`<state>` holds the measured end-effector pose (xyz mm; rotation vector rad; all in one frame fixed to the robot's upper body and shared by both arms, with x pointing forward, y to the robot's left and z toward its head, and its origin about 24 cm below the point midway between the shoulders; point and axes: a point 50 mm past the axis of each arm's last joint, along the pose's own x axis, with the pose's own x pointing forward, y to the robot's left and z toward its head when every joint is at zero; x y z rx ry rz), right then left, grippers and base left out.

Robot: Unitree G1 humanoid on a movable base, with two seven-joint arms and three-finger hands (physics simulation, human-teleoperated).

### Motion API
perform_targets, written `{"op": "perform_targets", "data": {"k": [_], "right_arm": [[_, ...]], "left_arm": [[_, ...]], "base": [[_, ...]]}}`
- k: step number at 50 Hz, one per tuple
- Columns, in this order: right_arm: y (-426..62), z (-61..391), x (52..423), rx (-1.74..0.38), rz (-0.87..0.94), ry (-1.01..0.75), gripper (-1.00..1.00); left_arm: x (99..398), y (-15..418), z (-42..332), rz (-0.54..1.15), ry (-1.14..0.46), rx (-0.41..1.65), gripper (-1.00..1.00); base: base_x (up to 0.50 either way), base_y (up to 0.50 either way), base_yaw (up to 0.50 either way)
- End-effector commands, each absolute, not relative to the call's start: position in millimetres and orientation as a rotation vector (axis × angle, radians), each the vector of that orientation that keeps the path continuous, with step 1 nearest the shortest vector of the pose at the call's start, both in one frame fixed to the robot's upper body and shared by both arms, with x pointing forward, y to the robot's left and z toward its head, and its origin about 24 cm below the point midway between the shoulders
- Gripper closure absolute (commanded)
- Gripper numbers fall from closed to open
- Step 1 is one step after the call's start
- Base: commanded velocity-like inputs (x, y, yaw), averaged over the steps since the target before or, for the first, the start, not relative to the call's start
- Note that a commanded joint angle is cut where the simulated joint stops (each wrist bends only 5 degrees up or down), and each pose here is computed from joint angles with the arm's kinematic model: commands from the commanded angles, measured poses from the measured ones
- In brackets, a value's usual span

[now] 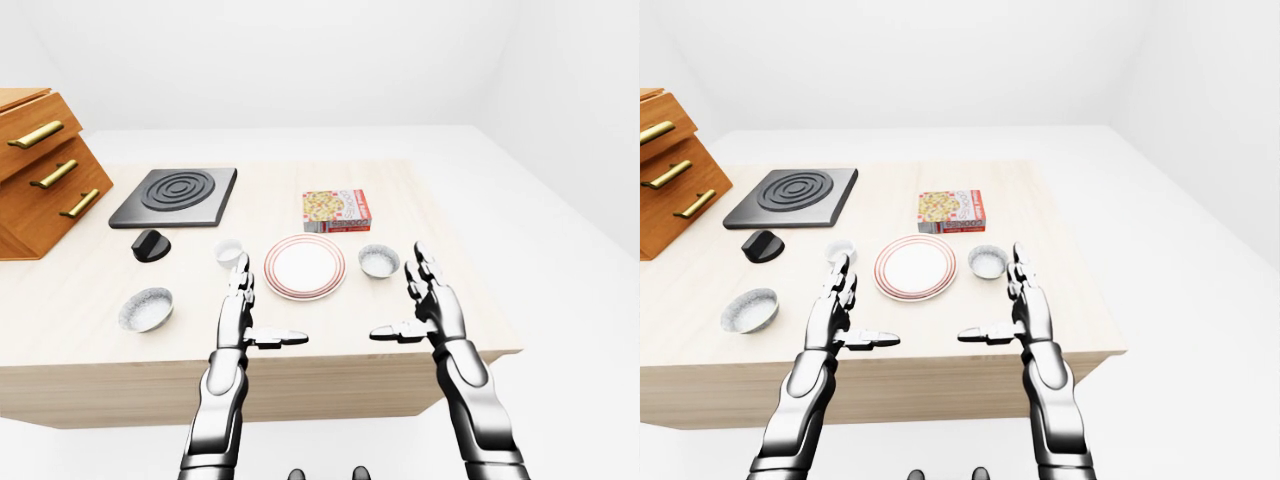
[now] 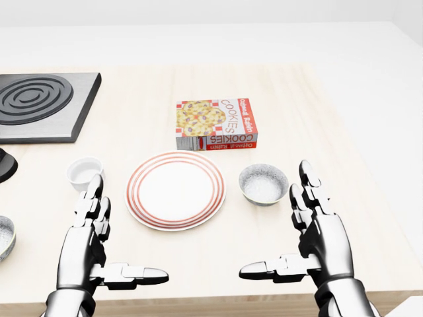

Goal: Pick the akita bowl next to the plate and place it on the plate.

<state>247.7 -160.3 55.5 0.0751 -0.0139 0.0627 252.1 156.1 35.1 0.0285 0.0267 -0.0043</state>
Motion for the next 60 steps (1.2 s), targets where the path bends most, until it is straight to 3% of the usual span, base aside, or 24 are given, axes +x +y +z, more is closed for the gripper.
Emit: {"op": "perform_targets", "data": {"k": [1,12,47,60], "right_arm": [[-155.5,52.9,242.6,0.048,0.089,-0.002,-1.0],[-153.5,52.6,238.6,0.045,0.116,-0.004,-1.0],[-152.3,49.1,237.7,0.031,0.116,0.002,-1.0],[-152.8,50.4,237.7,0.039,0.117,-0.006,-1.0]], "left_arm": [[252.1,157.4,33.8,0.001,0.034,0.03,-1.0],[251.6,157.9,34.3,0.007,0.039,0.026,-1.0],[252.1,158.6,33.5,0.009,0.038,0.029,-1.0],[252.3,158.8,35.7,0.01,0.028,0.049,-1.0]], "base": [[0.0,0.0,0.0],[0.12,0.0,0.0],[0.34,0.0,0.0],[0.03,0.0,0.0]]}}
